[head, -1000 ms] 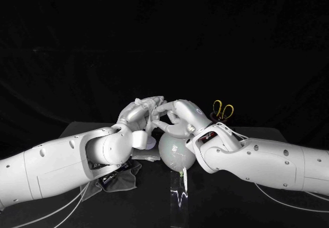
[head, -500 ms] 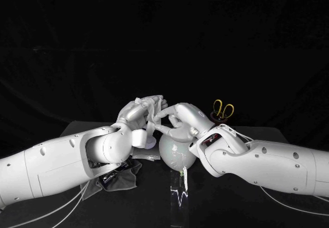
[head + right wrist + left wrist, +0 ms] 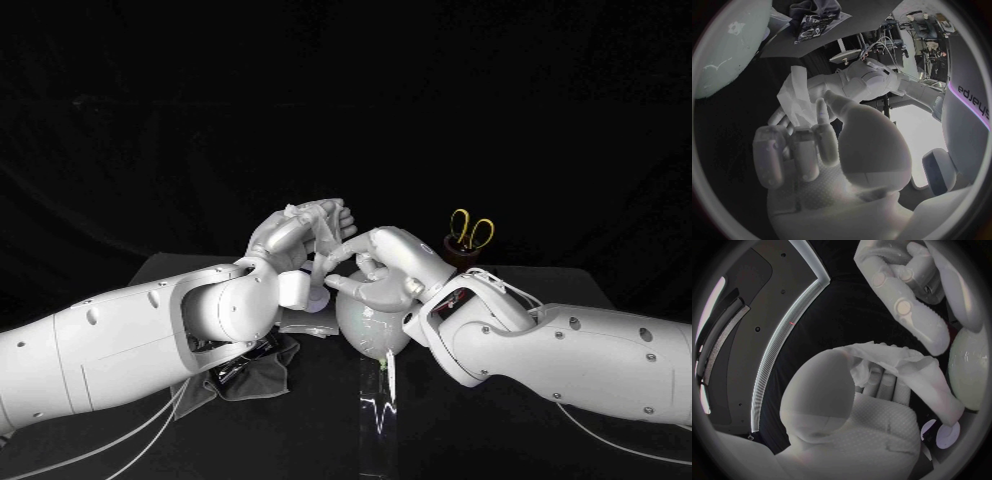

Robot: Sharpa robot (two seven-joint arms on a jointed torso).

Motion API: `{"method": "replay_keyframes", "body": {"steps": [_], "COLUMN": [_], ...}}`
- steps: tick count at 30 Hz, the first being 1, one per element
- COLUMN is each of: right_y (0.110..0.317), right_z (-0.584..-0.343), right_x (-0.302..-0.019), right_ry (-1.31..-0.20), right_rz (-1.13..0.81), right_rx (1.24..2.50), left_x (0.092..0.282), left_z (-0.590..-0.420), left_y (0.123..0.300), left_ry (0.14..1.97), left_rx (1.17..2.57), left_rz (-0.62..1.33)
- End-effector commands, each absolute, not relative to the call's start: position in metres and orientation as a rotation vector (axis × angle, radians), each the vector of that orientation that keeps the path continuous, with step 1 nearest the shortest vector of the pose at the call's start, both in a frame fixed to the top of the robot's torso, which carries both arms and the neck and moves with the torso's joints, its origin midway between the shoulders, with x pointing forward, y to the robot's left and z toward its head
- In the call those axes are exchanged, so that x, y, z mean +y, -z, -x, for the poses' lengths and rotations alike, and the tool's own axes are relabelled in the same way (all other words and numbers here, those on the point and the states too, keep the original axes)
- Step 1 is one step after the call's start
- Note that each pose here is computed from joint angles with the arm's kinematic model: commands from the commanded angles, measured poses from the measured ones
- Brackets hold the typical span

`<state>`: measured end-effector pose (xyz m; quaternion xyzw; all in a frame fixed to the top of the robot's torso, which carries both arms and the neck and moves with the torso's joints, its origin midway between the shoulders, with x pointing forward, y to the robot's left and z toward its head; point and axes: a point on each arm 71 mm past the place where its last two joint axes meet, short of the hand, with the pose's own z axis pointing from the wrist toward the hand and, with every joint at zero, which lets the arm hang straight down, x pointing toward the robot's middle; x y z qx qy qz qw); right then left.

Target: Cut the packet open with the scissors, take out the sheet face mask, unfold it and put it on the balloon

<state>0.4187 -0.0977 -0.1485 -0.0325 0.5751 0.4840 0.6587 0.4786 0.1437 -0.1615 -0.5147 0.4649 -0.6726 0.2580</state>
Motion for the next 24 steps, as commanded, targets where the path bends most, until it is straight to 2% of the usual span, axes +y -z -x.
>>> {"method": "replay_keyframes", "body": {"steps": [1,5,14,24], "right_y": [0.151,0.150,0.143,0.142], "right_z": [-0.415,-0.415,-0.420,-0.424], "right_x": [-0.095,-0.101,-0.126,-0.127], "right_ry": [-1.134,-1.125,-1.086,-1.065], "right_rz": [0.076,0.048,-0.074,-0.057], "right_rx": [1.361,1.346,1.222,1.212], "left_x": [0.143,0.143,0.143,0.142], "left_z": [-0.479,-0.479,-0.478,-0.477], "left_y": [0.159,0.158,0.158,0.158], "left_ry": [1.846,1.852,1.864,1.868], "left_rx": [1.241,1.243,1.256,1.261], "left_rz": [1.376,1.374,1.360,1.358]}}
